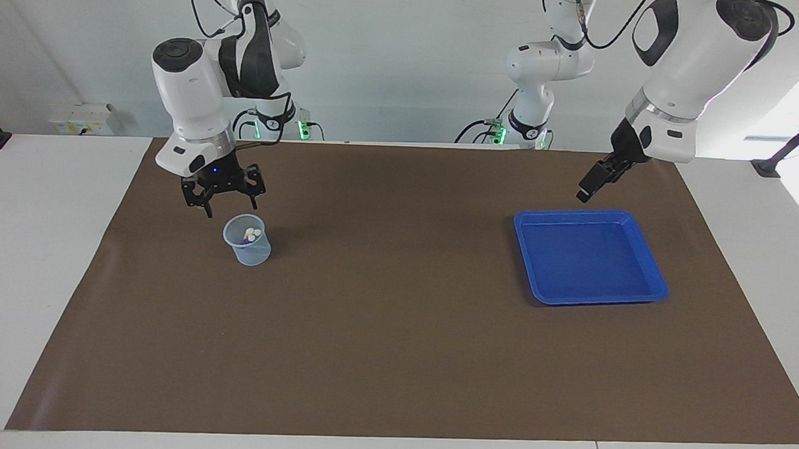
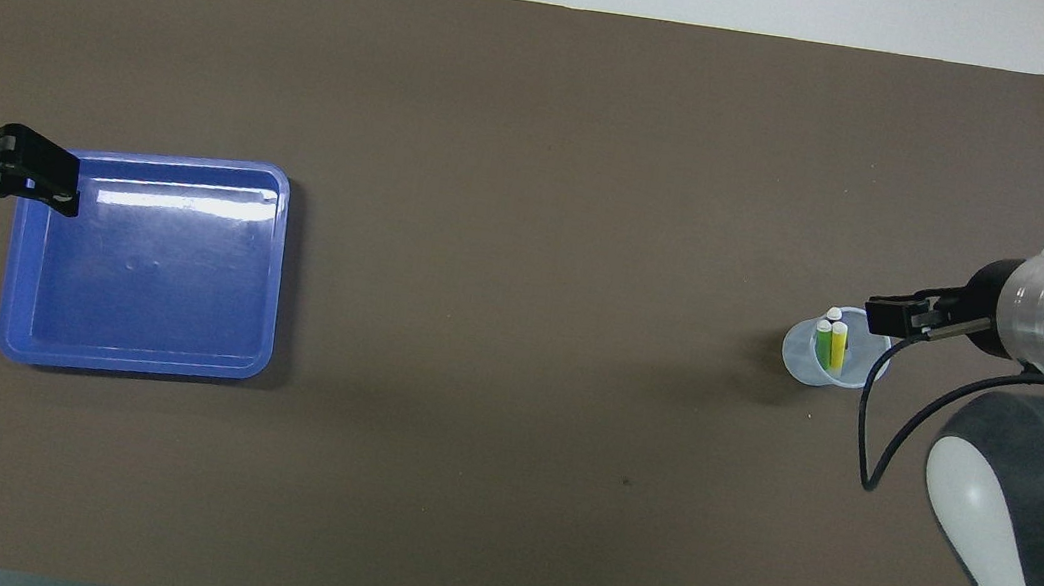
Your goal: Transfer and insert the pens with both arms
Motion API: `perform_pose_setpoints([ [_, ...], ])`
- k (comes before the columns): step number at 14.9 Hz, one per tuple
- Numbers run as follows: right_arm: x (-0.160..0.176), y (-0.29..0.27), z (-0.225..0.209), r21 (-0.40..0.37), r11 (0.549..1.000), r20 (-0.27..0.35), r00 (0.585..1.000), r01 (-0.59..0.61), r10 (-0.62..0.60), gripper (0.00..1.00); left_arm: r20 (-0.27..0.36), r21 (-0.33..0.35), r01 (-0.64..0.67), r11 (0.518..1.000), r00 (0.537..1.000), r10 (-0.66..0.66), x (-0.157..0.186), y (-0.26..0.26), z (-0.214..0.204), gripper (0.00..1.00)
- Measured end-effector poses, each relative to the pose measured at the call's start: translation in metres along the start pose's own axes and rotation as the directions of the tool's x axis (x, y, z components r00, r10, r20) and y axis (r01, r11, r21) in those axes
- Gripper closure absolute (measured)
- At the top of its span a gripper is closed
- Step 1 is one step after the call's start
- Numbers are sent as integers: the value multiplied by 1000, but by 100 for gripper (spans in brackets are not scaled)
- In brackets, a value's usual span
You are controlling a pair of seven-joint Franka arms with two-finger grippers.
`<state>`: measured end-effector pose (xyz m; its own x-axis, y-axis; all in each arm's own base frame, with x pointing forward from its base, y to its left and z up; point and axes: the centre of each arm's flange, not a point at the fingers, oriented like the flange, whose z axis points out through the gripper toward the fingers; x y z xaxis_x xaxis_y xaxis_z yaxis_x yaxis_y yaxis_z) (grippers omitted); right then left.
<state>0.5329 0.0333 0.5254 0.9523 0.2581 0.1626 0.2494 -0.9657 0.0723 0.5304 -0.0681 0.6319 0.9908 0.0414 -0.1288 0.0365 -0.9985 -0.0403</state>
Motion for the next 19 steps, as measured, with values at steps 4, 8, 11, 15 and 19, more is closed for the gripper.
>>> perform_pose_setpoints([
  [4,12,9,-62,3,997,50,996,-72,72,0,47,2,-181,984,982,180,-15,2,-6,0],
  [8,24,12,-105,11,987,109,981,-163,161,0,-48,3,-216,976,975,216,-7,19,-2,0],
  [11,28,13,-106,11,985,145,975,-174,170,0,-75,1,-214,977,974,213,-3,18,-5,0],
  [15,27,12,-102,11,984,169,971,-176,171,0,-100,-16,-199,980,975,197,4,11,-8,0],
  [19,26,12,-102,11,984,174,970,-177,172,0,-96,-27,-198,980,976,195,11,11,-1,0],
])
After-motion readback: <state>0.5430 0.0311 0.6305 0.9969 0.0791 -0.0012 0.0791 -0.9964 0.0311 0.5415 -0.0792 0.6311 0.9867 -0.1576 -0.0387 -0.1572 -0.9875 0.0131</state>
